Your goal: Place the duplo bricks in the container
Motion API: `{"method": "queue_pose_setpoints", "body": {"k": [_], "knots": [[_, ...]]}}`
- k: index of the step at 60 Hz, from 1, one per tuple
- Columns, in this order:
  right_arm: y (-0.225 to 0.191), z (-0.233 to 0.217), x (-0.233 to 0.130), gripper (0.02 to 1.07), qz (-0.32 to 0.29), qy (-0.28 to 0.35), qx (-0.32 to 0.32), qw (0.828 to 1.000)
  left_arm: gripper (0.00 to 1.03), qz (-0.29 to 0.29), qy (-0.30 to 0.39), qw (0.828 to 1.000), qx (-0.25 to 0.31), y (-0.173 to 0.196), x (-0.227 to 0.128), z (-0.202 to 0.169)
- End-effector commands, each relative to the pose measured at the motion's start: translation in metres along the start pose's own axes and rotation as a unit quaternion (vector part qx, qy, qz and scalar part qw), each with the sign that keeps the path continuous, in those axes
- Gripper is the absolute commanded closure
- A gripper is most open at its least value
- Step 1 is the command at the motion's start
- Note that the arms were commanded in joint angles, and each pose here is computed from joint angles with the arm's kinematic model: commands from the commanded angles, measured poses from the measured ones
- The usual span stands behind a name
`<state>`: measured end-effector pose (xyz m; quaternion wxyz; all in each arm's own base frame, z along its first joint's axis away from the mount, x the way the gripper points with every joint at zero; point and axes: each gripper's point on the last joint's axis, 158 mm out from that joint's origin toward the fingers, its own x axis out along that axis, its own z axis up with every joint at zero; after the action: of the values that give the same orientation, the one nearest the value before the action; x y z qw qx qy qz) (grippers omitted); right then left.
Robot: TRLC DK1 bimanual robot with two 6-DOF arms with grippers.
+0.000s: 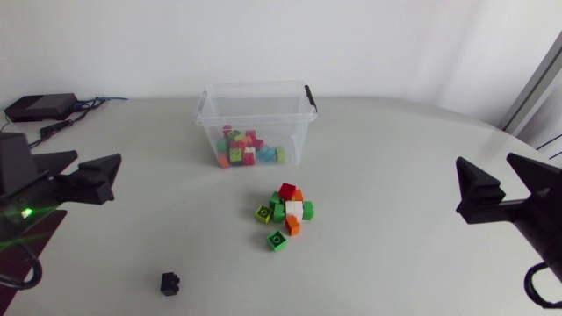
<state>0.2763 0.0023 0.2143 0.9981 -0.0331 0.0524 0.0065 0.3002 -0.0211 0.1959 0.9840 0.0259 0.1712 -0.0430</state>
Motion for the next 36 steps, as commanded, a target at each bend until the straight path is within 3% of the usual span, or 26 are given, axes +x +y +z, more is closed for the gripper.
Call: {"method": "queue_pose_setpoints", "body": {"k": [1,11,18,22,27,36], "knots": [[0.0,0.004,0.01,0.07,-0.001,0.023,0.013,1.0,0.12,-0.017,0.041,0.999,0.005,-0.009,0.015,-0.003],[0.004,-0.012,0.022,0.07,0.008,0.077,0.012,0.997,0.12,-0.043,0.145,0.988,0.039,-0.021,0.039,-0.035],[0.012,-0.031,0.03,0.07,0.02,0.129,0.009,0.991,0.12,-0.073,0.235,0.967,0.067,-0.03,0.051,-0.067],[0.012,-0.042,0.034,0.07,0.021,0.164,0.008,0.986,0.12,-0.091,0.272,0.952,0.103,-0.032,0.056,-0.082],[0.013,-0.059,0.037,0.07,0.021,0.223,0.003,0.975,0.12,-0.135,0.295,0.923,0.209,-0.038,0.058,-0.1],[0.027,-0.08,0.037,0.07,0.052,0.287,0.003,0.957,0.12,-0.171,0.311,0.895,0.268,-0.047,0.054,-0.117]]}}
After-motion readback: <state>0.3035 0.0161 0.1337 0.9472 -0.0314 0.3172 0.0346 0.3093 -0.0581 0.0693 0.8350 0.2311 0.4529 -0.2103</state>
